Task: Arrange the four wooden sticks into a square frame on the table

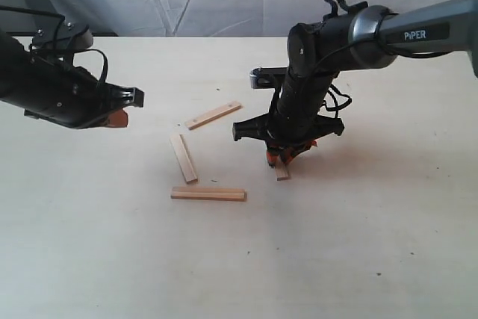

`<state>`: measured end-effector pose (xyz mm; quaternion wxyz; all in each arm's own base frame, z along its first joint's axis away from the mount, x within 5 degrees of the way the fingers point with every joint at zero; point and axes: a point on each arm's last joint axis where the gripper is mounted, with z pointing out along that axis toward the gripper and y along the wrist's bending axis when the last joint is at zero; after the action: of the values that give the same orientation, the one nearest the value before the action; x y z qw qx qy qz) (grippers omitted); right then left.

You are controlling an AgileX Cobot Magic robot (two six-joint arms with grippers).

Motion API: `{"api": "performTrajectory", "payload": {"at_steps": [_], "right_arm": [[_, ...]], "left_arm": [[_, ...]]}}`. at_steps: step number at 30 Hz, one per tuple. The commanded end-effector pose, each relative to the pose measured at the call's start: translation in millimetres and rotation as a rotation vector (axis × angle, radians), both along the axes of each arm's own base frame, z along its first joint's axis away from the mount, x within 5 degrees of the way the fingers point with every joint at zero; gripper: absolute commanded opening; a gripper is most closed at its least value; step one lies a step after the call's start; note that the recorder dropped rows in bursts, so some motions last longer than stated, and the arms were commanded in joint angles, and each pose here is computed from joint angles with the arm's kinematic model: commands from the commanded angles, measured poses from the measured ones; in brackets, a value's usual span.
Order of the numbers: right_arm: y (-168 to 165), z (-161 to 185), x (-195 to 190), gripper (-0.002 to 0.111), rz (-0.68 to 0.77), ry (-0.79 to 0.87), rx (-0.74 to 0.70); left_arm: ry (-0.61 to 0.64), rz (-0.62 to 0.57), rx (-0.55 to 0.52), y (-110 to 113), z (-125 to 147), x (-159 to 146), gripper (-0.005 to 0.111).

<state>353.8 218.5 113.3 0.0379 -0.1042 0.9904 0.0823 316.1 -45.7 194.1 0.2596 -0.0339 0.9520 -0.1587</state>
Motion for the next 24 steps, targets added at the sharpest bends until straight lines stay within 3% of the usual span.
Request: {"api": "performTrajectory", "payload": {"at_steps": [1, 6, 8, 15, 24], "right_arm": [[-1, 6, 7, 0.000, 0.050, -0.018, -0.059], [15, 54, 37, 0.000, 0.234, -0.145, -0.044], [20, 58, 46, 0.000, 0.267, -0.189, -0.033], [33, 26, 56, -0.001, 0.375, -0.154, 0.001], [38, 11, 65, -0.001, 0.426, -0.199, 0.005]], "left_arm": [[-0.057, -0.002, -0.002, 0, 15, 12, 0.000], [-0.093, -0.010, 0.006, 0, 16, 48, 0.000], [-0.082, -0.022, 0.002, -2, 10, 65, 0.000], [0.055, -0.014, -0.131, 9, -27, 124, 0.000], [0.153, -0.048, -0.294, 0, -57, 127, 0.000]]}}
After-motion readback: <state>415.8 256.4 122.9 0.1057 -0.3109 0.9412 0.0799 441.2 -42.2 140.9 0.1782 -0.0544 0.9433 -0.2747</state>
